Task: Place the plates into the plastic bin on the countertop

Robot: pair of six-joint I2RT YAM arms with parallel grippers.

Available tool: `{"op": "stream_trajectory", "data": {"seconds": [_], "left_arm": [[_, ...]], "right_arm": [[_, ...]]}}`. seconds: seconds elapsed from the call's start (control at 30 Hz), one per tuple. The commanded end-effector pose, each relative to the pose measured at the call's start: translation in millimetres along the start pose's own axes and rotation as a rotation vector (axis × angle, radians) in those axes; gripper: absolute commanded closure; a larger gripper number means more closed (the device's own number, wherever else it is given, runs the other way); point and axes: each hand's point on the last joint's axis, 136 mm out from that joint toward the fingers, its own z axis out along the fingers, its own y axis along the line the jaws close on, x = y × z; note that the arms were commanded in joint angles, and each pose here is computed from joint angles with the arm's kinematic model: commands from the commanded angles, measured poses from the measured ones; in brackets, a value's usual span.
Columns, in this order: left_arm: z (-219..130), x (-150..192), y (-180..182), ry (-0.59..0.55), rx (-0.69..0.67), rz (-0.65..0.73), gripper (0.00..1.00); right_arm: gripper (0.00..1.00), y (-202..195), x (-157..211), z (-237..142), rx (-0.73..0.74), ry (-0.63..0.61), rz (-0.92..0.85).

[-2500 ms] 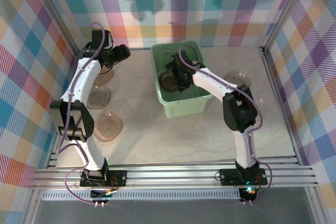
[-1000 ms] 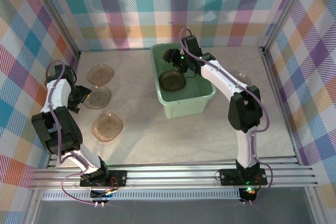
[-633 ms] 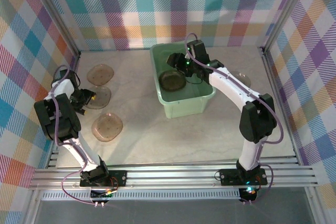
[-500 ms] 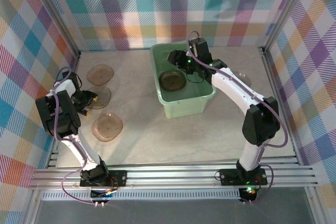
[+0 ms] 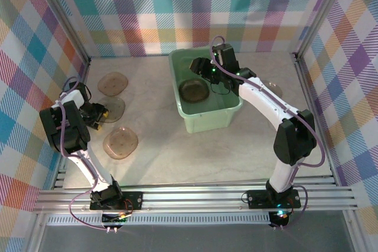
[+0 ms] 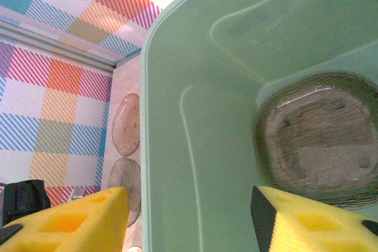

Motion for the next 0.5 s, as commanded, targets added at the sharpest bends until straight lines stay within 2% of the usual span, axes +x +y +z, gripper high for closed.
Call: {"op": "stream_trajectory", "data": {"seconds": [0.0, 0.17, 0.33, 0.47], "left_arm": [[11.2, -4.0, -12.0, 0.012, 0.06, 0.016, 0.5], [13.3, -2.7, -12.1, 0.022, 0.06, 0.023, 0.58], [12.5, -1.1, -12.7, 0.024, 0.07, 0.027, 0.61], [13.3, 0.2, -13.1, 0.029, 0.074, 0.031, 0.66]], "right_arm": [[0.43, 10.0, -1.5, 2.0, -0.023, 0.009, -0.015], [0.44, 9.5, 0.9, 2.1, -0.022, 0.02, -0.003], [0.44, 8.6, 4.0, 0.5, -0.015, 0.024, 0.003], [0.44, 9.2, 7.6, -0.1, -0.01, 0.028, 0.004]]}}
